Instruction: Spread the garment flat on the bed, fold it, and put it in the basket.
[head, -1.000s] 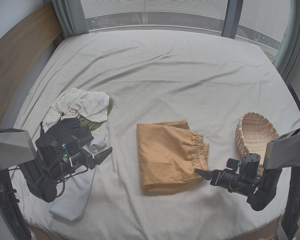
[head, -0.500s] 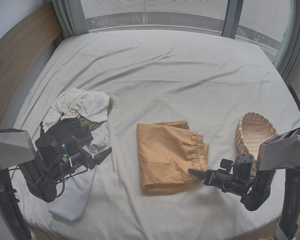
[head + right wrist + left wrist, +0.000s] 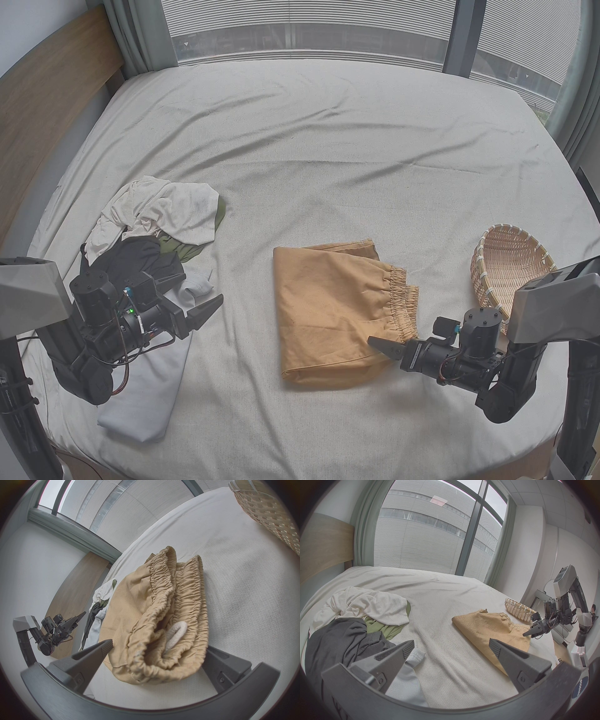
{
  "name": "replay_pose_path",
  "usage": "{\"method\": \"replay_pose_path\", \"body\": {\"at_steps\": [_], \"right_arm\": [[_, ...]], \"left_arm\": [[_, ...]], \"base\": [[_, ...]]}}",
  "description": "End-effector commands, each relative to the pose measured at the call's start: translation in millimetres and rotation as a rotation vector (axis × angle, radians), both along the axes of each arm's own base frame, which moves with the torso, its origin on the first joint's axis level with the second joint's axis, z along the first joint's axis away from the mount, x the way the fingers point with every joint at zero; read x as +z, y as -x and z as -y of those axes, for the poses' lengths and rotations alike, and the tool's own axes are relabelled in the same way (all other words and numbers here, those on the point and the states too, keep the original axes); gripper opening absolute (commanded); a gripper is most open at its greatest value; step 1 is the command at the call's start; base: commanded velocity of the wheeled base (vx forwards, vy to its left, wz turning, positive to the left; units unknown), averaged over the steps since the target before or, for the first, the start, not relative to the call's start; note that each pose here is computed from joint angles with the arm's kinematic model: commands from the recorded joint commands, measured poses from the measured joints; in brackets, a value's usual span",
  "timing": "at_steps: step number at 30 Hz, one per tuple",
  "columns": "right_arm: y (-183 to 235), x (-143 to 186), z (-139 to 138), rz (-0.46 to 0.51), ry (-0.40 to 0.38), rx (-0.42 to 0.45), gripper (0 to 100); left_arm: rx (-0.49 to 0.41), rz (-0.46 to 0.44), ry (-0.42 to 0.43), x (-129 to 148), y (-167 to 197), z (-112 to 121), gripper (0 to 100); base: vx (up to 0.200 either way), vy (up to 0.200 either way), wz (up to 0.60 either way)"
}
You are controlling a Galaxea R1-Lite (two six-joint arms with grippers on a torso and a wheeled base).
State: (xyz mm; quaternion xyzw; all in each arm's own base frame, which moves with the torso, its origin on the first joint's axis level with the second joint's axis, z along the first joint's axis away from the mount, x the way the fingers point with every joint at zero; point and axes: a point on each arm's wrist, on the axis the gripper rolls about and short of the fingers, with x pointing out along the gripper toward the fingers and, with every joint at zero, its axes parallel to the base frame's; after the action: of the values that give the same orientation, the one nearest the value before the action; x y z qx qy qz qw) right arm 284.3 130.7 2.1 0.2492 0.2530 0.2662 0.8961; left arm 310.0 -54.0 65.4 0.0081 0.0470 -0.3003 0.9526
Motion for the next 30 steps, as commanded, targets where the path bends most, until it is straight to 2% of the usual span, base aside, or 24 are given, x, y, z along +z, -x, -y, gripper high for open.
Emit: {"method": "replay_pose_path", "body": {"at_steps": [1, 12, 13, 30], "right_arm": [[-0.4, 0.6, -0.9, 0.003, -0.003, 0.002, 100], [-1.6, 0.8, -0.9, 0.008, -0.004, -0.001, 100], [-1.8, 0.8, -0.4, 0.008, -0.004, -0.002, 0], [-1.5, 1.1, -0.2, 0.008, -0.004, -0.004, 0]], "left_arm": [[0.0, 0.005, 0.001, 0.7, 0.0, -0.1, 100], [-0.001, 0.002, 0.0, 0.0, 0.3, 0.3, 100], [-0.001, 0.002, 0.0, 0.0, 0.3, 0.3, 100], [-0.001, 0.0, 0.0, -0.3, 0.5, 0.3, 100]], "base": [[0.0, 0.0, 0.0], [0.0, 0.0, 0.0], [0.0, 0.0, 0.0], [0.0, 0.0, 0.0]]}}
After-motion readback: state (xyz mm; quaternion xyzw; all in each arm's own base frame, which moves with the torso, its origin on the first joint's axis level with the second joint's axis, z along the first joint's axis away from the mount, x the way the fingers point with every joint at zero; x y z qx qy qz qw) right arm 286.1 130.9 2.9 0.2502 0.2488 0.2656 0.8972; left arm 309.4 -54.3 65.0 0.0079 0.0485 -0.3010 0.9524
